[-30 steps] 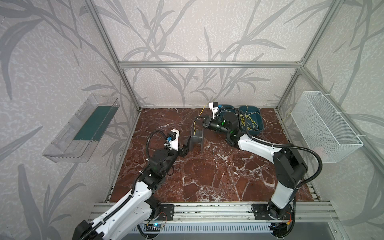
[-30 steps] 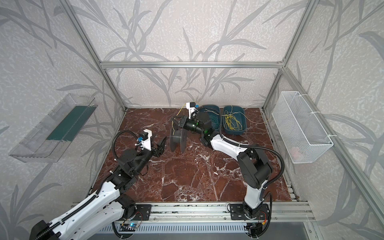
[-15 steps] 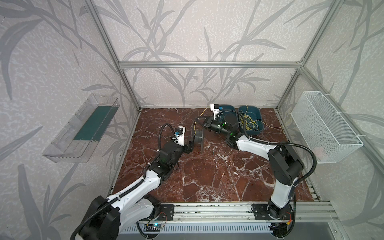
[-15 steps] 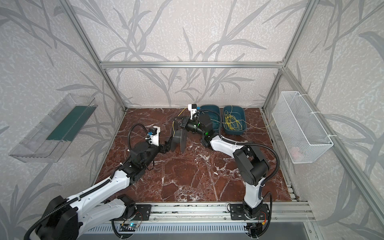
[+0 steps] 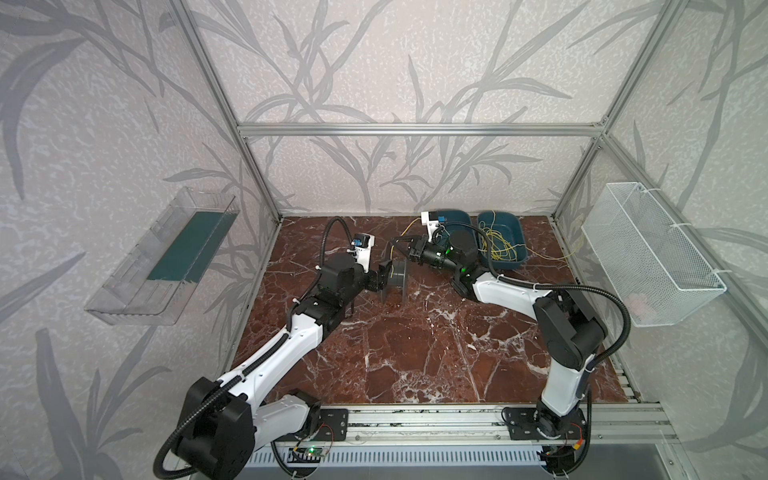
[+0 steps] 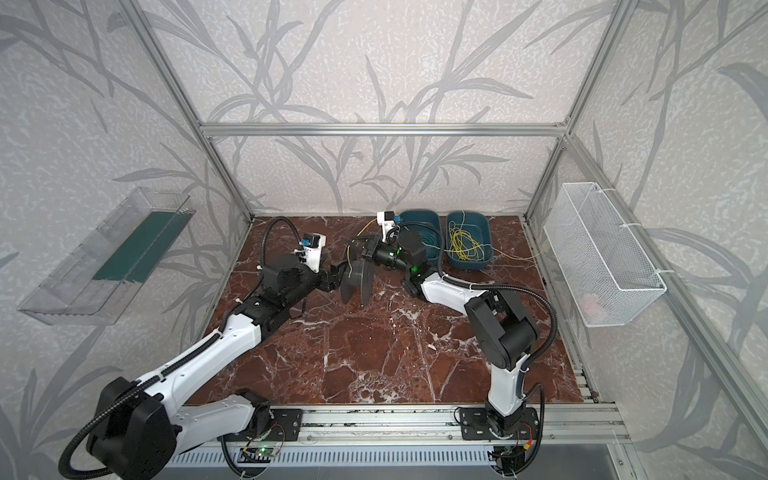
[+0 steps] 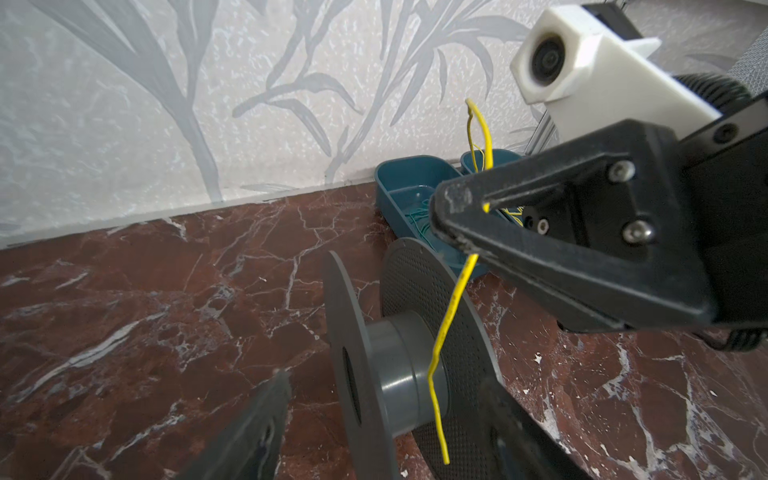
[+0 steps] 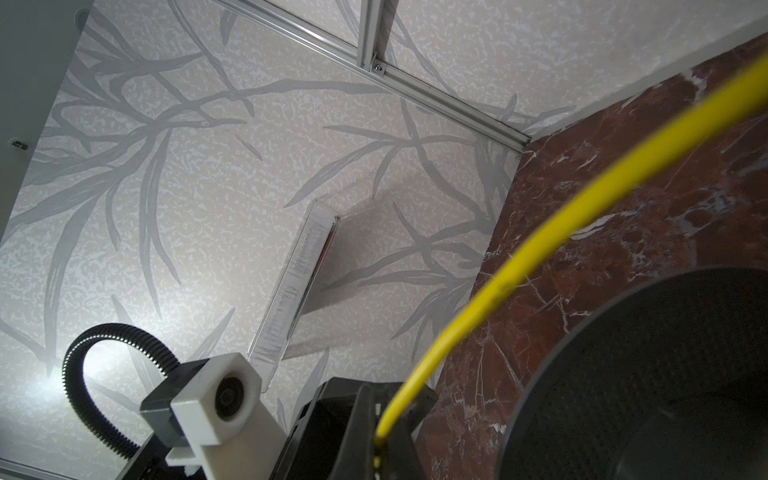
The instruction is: Wrap the cables
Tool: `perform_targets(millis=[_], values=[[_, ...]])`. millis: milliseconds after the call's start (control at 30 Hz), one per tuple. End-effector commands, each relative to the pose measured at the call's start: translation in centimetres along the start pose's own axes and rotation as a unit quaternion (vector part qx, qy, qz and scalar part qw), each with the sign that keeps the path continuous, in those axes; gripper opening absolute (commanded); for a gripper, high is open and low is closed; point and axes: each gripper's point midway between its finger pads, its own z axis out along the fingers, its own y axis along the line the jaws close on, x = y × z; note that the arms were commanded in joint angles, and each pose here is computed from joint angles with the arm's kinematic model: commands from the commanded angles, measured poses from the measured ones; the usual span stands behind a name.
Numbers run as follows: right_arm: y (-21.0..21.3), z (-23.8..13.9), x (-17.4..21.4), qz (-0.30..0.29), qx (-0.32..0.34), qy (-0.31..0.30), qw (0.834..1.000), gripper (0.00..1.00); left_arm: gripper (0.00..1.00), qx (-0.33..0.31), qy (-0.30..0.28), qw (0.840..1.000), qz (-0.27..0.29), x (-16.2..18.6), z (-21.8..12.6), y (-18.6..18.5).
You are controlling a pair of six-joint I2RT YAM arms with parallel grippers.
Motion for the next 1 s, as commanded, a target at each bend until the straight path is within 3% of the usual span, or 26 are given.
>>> perform_targets(millis=[0,367,833,967], values=[[0.4,-0.1,-0.4,-0.010,-0.013,-0.004,1.000,0.00,0.74,0.008,0.052,0.998,-0.030,1.5,-0.2,-0.3],[-0.7,0.4,-0.3,0.002,-0.010,-0.015,1.000,0.00,0.71,-0.018,0.073,0.995,-0.068,2.3,0.9,0.5],[-1.5,0.9,0.0,0.009,-0.011,-0.016,1.000,0.00,0.68,-0.026,0.074,0.996,-0.044,2.0,3.3,-0.4],[-1.6,1.0,0.1,0.011,-0.011,-0.017,1.000,0.00,0.60,-0.052,0.085,0.994,-0.033,2.5,3.7,0.2]])
